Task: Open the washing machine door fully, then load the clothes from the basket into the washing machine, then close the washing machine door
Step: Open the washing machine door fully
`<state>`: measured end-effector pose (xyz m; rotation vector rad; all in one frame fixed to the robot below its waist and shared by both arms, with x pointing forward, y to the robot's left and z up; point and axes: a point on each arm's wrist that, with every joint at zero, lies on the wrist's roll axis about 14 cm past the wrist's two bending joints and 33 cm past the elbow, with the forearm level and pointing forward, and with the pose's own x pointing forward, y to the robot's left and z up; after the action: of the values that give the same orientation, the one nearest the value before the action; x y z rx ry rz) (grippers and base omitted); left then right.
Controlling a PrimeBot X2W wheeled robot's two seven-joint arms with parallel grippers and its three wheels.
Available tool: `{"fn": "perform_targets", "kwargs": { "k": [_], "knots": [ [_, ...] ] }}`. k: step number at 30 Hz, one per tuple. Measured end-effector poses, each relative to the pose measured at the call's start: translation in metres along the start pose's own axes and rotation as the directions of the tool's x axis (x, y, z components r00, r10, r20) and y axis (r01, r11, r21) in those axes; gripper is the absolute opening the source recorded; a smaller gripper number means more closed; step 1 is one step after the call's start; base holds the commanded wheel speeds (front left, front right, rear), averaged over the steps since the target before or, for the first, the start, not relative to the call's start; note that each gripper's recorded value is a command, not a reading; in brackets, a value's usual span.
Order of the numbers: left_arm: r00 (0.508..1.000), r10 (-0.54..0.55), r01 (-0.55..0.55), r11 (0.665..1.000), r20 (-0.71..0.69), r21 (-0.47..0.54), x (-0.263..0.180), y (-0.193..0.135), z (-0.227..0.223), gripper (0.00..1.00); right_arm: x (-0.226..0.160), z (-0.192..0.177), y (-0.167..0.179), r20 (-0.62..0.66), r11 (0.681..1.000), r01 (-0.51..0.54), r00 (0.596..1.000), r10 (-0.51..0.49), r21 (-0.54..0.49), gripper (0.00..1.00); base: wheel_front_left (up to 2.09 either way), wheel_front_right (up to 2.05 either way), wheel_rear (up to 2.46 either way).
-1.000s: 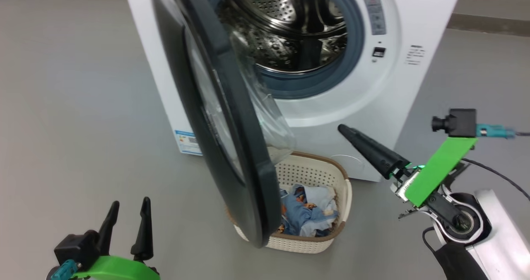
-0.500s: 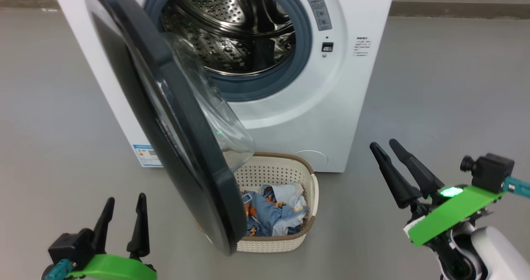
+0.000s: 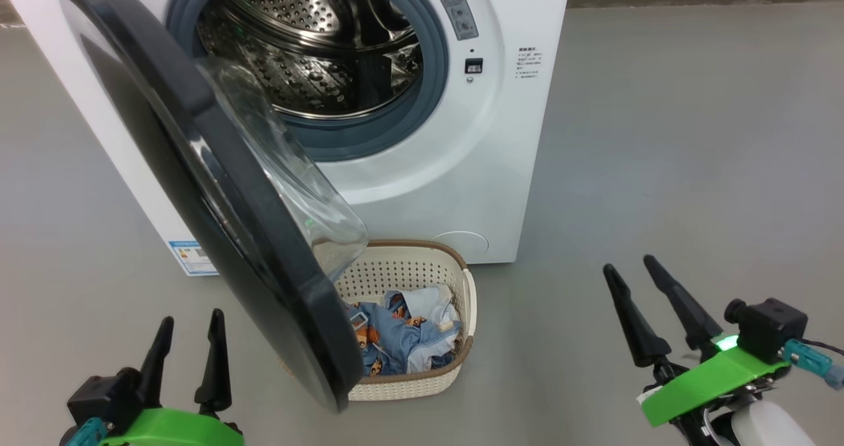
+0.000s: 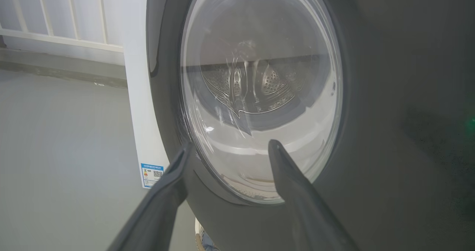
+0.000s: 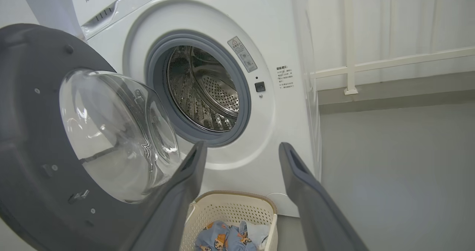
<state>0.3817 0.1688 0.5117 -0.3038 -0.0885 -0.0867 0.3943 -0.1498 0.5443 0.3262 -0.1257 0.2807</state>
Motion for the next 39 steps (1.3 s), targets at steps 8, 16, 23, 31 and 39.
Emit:
{"fn": "perform_targets", "kwargs": {
  "k": [8,16,23,31,39],
  "knots": [
    [1.0,-0.003,0.003,1.0,-0.009,-0.004,0.003,-0.001,-0.004,1.0,-0.012,-0.003,-0.016,0.01,0.99,0.077,0.997,-0.077,-0.119,1.0,0.0,0.0,0.0],
    [1.0,-0.006,0.006,1.0,-0.013,-0.009,0.004,-0.003,-0.006,1.0,-0.017,-0.007,-0.023,0.004,0.982,0.114,0.993,-0.114,-0.148,1.0,0.0,0.0,0.0],
    [1.0,-0.006,0.006,1.0,-0.009,-0.008,0.004,-0.003,-0.005,1.0,-0.017,-0.005,-0.025,0.009,0.979,0.119,0.993,-0.119,-0.163,1.0,0.0,0.0,0.0],
    [1.0,-0.006,0.006,1.0,-0.004,-0.002,0.002,-0.004,-0.003,1.0,-0.017,-0.004,-0.024,0.012,0.977,0.111,0.994,-0.111,-0.183,1.0,0.0,0.0,0.0],
    [1.0,-0.001,0.001,1.0,-0.001,0.0,0.001,-0.002,-0.002,1.0,-0.015,-0.005,-0.021,0.009,0.978,0.102,0.995,-0.102,-0.182,1.0,0.0,0.0,0.0]
  ]
}}
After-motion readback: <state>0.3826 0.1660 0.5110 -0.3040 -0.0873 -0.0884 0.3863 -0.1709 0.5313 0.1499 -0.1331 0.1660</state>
